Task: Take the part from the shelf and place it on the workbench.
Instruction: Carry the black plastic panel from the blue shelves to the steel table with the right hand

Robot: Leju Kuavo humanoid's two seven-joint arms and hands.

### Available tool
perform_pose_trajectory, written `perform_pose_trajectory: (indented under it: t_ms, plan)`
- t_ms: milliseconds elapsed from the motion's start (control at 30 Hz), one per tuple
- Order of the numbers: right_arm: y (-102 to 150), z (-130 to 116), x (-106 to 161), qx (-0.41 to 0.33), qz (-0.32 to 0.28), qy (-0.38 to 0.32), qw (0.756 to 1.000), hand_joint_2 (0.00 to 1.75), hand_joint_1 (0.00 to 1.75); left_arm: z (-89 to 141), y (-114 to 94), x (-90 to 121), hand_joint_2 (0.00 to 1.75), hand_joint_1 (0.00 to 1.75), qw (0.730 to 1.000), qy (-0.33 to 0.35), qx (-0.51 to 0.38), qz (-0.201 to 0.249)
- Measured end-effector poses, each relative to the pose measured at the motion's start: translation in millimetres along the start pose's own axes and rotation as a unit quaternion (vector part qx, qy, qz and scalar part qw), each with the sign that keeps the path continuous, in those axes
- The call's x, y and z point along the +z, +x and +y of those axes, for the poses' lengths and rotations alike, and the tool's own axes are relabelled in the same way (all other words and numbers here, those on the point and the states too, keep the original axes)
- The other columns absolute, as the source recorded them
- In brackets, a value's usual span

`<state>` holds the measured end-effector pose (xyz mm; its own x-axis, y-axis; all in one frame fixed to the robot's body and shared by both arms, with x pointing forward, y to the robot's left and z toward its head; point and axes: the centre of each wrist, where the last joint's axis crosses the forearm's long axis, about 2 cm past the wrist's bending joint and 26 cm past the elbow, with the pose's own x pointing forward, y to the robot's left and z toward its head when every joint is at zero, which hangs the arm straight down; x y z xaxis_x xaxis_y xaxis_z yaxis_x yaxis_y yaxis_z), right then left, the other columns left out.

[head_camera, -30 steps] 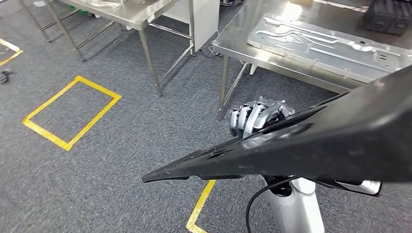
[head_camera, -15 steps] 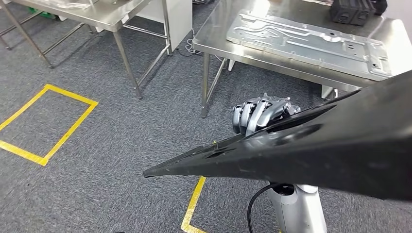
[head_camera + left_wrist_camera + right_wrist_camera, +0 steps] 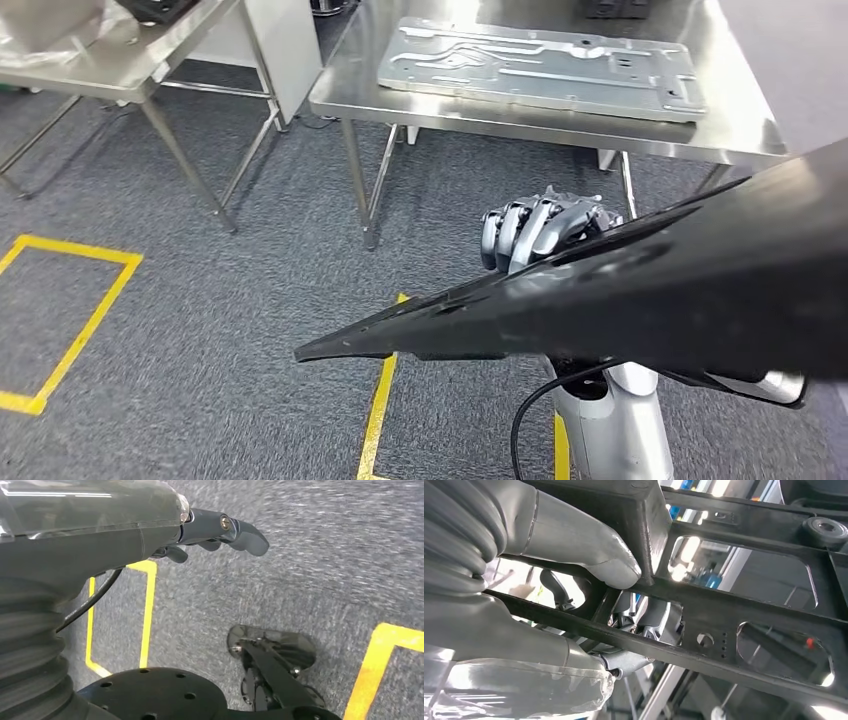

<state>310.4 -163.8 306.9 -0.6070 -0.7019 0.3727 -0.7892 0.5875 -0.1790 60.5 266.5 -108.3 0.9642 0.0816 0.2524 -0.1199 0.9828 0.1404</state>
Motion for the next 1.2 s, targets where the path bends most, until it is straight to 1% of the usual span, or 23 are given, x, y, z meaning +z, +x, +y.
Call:
perform_pose_trajectory:
  t_ms: [233,433,700,900,1200]
  plan:
    - [0.7,-0.4,0.2,0.001,0.000,-0.002,1.000,1.75,1.75,1.6,1.9,-0.5,1.75,0.00,1.000,0.005,-0.003,-0.003]
    - [2.3,-1.6,-0.4,0.002,0.000,-0.002,1.000,1.75,1.75,2.4,2.1,-0.5,1.75,0.00,1.000,0.023,-0.007,0.000]
    - [4.0,-2.7,-0.4,0.007,0.000,-0.004,1.000,1.75,1.75,-0.5,6.1,0.2,1.75,0.00,0.998,0.064,0.007,-0.006]
    - [5.4,-3.4,-0.1,0.012,-0.001,-0.010,1.000,1.75,1.75,-0.8,7.9,0.6,1.75,0.00,0.995,0.097,-0.008,-0.016]
    - [6.2,-6.3,4.1,0.042,0.016,-0.044,0.998,1.75,1.75,0.0,8.3,0.0,1.75,0.00,0.997,0.076,-0.008,-0.015]
